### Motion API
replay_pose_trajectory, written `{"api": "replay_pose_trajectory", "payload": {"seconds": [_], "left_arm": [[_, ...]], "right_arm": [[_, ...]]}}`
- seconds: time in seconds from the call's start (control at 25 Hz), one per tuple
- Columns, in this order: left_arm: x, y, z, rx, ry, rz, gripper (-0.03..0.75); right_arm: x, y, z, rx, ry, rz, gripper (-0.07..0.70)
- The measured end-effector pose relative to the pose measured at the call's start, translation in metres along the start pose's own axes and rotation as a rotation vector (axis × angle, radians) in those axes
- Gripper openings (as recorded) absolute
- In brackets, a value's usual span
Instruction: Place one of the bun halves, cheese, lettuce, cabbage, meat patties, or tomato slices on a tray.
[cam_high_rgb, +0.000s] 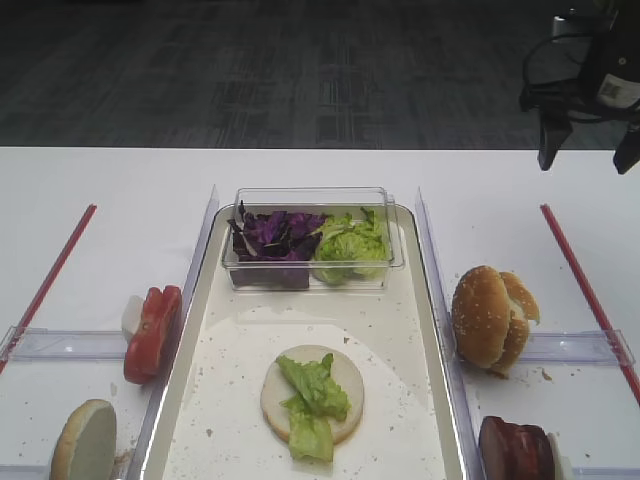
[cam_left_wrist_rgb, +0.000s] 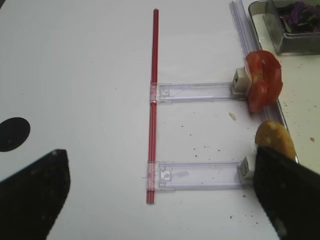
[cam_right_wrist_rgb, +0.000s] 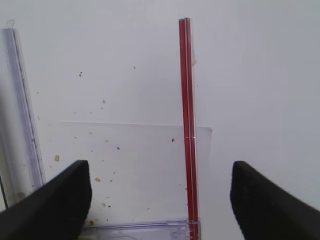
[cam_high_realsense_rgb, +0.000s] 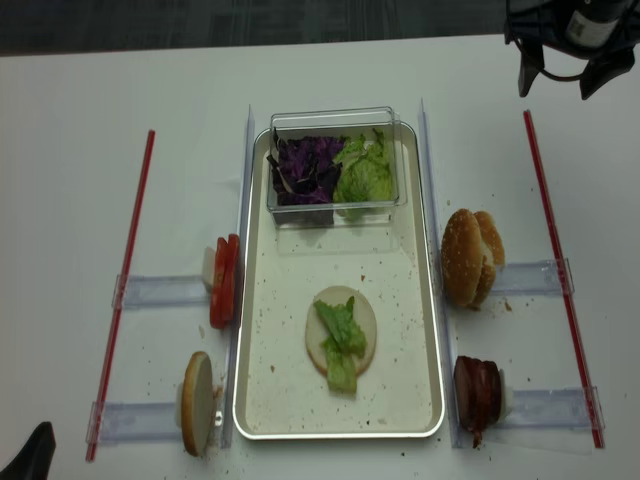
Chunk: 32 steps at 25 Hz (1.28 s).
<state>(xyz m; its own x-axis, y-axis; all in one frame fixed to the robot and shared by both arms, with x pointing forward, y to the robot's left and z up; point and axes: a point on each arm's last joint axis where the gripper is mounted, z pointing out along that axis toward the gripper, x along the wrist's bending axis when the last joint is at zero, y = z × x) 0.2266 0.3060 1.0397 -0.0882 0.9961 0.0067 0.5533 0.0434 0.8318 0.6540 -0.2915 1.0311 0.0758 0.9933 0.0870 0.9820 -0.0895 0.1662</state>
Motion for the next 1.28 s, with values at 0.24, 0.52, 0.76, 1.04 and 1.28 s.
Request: {"api": "replay_pose_trajectory", "payload": {"seconds": [0.24, 0.52, 0.76, 1.04, 1.28], "left_arm": [[0.000, 0.000, 0.000, 0.000, 0.000, 0.000, 0.689], [0.000, 0.000, 0.000, 0.000, 0.000, 0.000, 0.689], [0.000, 0.000, 0.000, 0.000, 0.000, 0.000, 0.689], [0.000, 0.000, 0.000, 0.000, 0.000, 0.000, 0.689], [0.000, 0.000, 0.000, 0.000, 0.000, 0.000, 0.689]], "right_arm": [[-0.001, 0.000, 0.000, 0.002, 0.000, -0.024, 0.592], [-0.001, 0.000, 0.000, 0.002, 0.000, -0.031, 0.647], [-0.003, -0.009, 0.013, 0.056, -0.004, -0.027, 0.655], [-0.007, -0.042, 0.030, 0.169, -0.012, -0.035, 0.657], [-0.010, -0.089, 0.020, 0.223, -0.015, -0.033, 0.657]]}}
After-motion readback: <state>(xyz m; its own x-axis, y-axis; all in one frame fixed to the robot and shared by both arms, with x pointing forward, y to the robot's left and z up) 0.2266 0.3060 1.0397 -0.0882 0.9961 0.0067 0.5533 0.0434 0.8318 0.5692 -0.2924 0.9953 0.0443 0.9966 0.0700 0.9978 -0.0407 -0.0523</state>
